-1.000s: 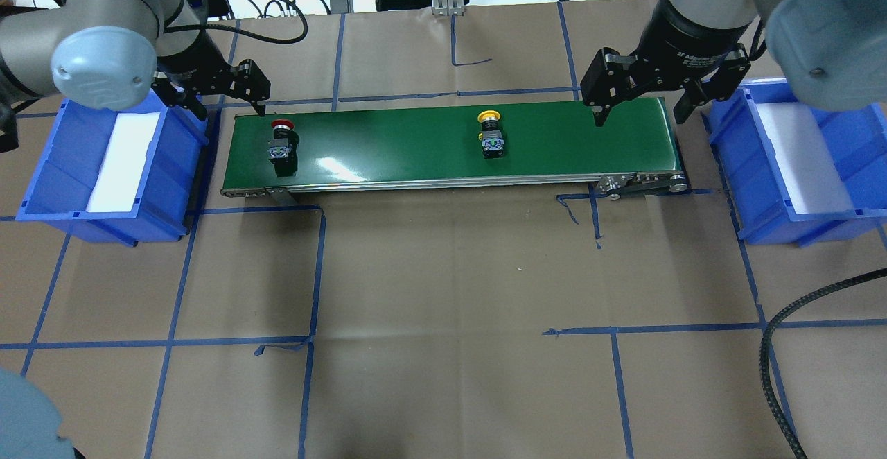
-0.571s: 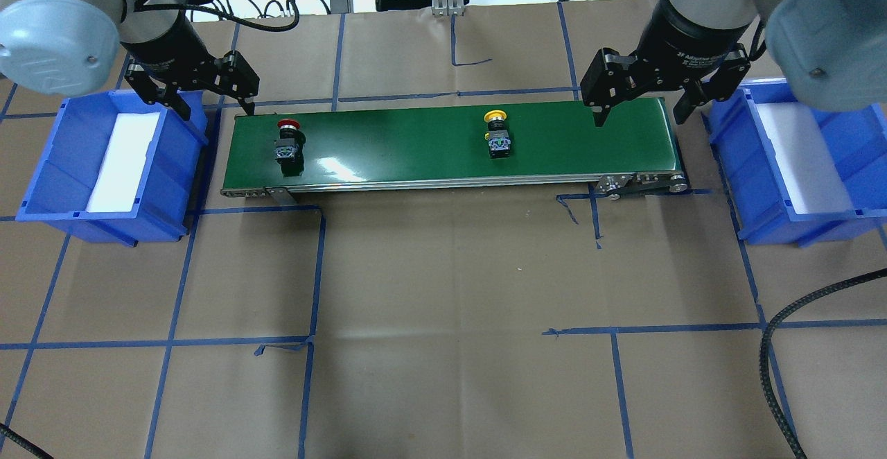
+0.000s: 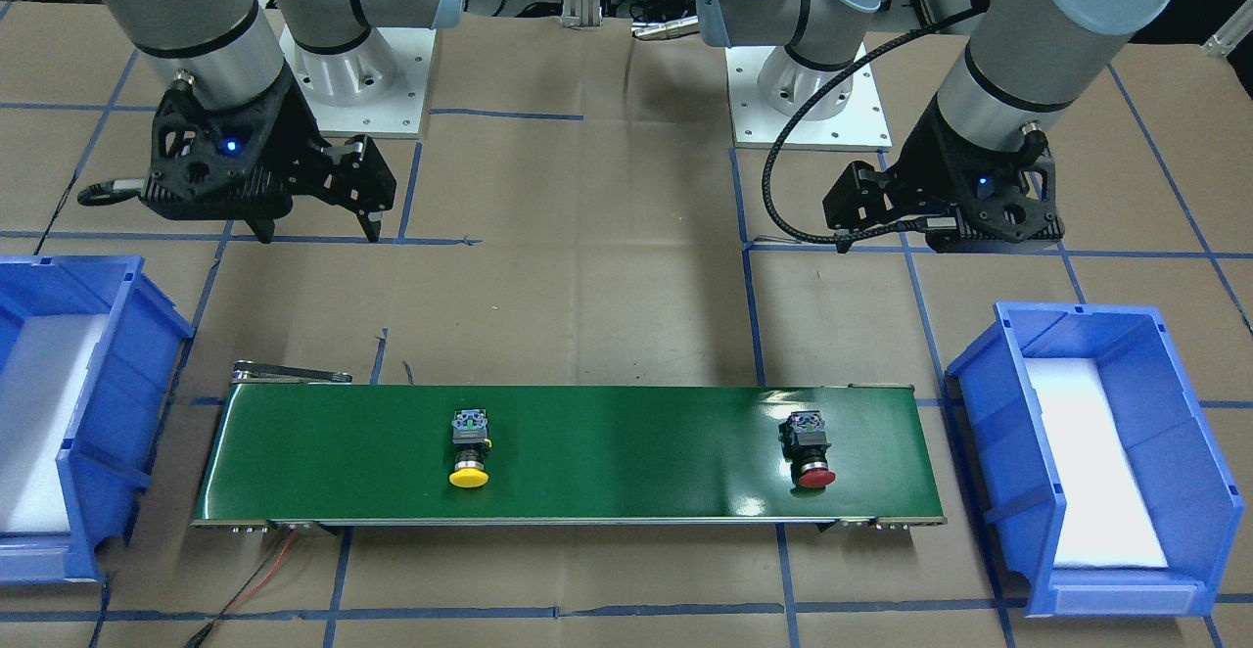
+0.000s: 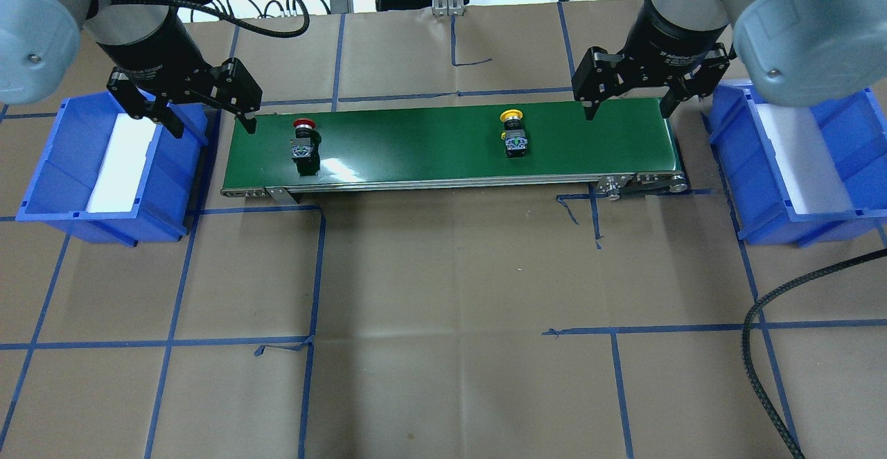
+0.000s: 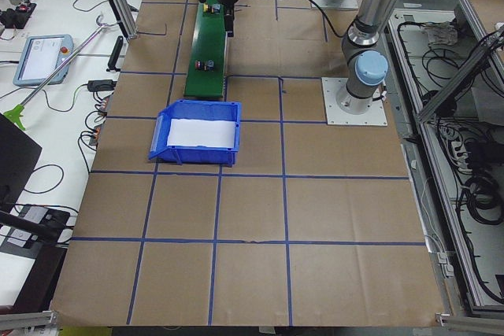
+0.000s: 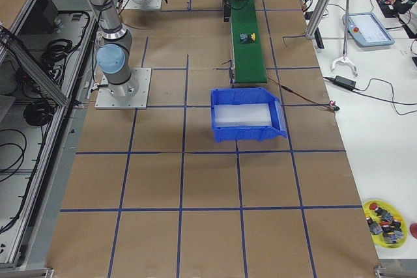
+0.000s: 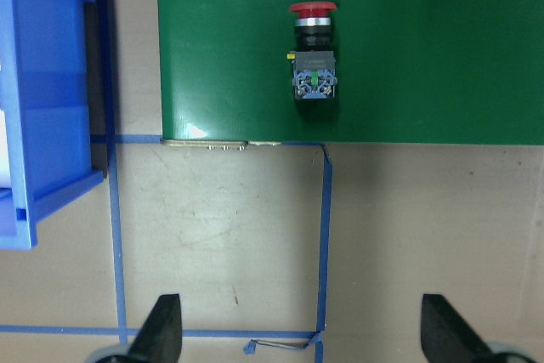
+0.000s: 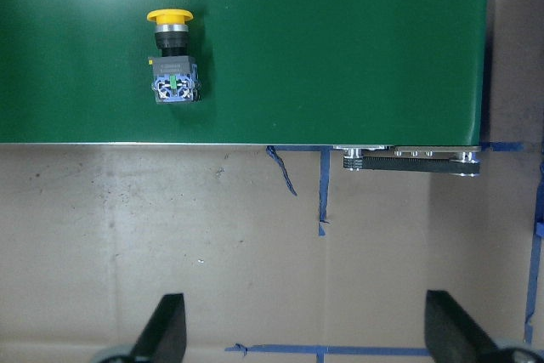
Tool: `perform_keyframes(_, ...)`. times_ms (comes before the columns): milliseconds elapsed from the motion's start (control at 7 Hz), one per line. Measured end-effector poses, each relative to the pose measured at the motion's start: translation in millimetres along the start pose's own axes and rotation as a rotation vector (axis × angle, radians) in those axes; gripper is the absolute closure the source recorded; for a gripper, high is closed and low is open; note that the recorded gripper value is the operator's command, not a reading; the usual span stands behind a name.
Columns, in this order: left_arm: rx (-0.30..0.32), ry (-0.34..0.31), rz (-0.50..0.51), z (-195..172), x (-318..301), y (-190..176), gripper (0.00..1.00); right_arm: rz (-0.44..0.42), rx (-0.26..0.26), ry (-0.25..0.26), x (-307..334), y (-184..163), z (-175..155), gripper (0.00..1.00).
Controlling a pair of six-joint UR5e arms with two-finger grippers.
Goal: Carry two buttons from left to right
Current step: 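Raise the left gripper while the right gripper reaches toward the yellow button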
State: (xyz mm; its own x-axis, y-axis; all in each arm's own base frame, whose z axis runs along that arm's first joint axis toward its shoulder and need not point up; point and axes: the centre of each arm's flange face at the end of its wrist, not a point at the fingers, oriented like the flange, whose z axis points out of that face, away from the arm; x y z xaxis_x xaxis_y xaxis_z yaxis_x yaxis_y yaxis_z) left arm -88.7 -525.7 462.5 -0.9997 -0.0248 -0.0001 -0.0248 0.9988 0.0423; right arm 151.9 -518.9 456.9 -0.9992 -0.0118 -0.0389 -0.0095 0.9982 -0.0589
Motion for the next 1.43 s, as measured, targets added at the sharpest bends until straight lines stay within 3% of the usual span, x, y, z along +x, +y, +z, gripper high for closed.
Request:
perform_keyframes(571, 0.011, 0.003, -0.011, -3.8, 1.7, 0.0, 0.00, -0.005, 0.061, -0.002, 0.4, -51.2, 57.6, 0.00)
perform_keyframes(1429, 0.017, -0.002, -0.008, -3.1, 14.7, 1.4, 0.00, -0.003, 0.094, -0.002, 0.7, -90.3, 125.4, 0.00)
